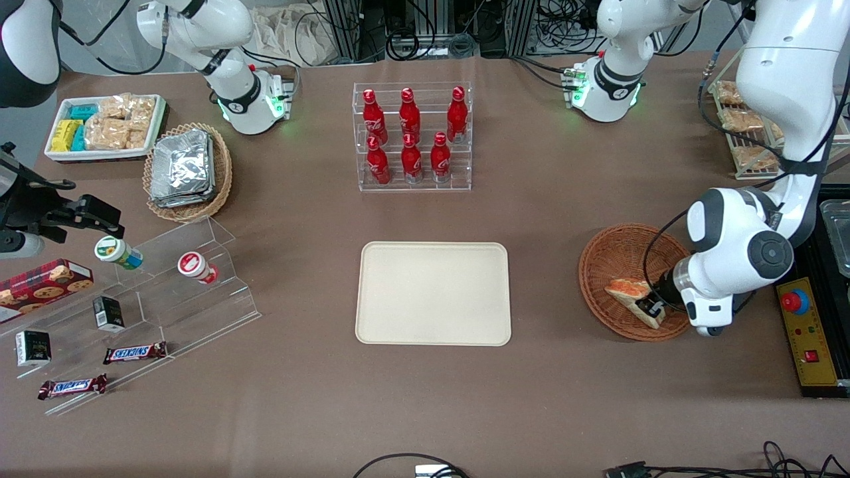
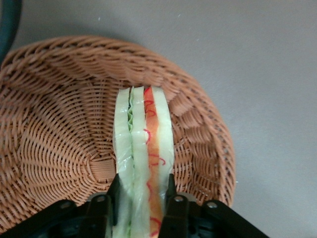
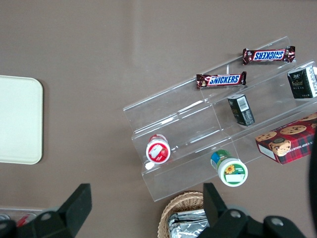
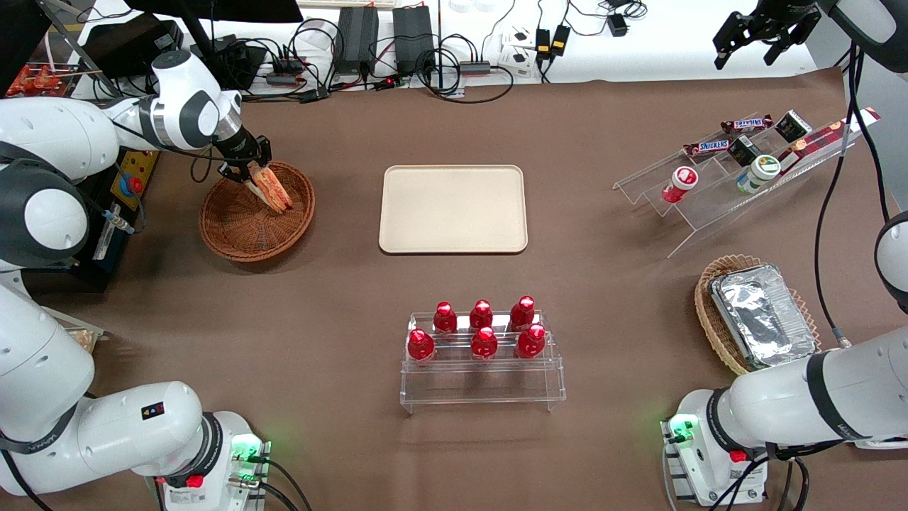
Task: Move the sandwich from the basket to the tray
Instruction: 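Lower the open left gripper and close it on the wrapped sandwich, then lift the sandwich out of the basket and carry it toward the tray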
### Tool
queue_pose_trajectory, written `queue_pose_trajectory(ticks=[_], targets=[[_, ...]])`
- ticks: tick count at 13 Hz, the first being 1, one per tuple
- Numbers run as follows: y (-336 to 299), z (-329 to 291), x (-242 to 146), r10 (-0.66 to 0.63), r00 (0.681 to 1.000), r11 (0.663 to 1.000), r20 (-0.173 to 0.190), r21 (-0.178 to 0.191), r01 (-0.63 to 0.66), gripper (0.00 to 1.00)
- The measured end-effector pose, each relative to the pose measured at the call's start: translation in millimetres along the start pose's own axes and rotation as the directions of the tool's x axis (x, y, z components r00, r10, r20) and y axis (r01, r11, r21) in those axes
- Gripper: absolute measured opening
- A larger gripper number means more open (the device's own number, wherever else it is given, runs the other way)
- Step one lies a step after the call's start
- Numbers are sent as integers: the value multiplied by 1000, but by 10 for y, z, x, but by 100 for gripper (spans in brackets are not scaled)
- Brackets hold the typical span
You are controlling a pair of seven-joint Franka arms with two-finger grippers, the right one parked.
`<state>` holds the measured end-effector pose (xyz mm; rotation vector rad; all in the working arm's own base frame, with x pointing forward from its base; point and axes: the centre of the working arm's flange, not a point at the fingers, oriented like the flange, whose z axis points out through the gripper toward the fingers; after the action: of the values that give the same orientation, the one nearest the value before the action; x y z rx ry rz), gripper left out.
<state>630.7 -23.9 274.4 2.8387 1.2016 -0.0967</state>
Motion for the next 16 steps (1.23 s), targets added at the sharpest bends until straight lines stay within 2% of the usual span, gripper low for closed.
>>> queue_pose_trajectory(ticks=[2, 5, 8, 11, 13, 16], targets=[[37, -205, -17, 48, 999, 999, -14, -1, -48, 29], [251, -717, -130, 157, 988, 986, 12, 46, -157, 16], [646, -1228, -462, 289, 957, 954, 29, 68, -291, 16], [1020, -1383, -931, 381, 924, 922, 21, 64, -381, 16], [1217, -1218, -1242, 431, 901, 898, 46, 73, -433, 16], [1509, -711, -1736, 504, 856, 853, 111, 94, -514, 16]])
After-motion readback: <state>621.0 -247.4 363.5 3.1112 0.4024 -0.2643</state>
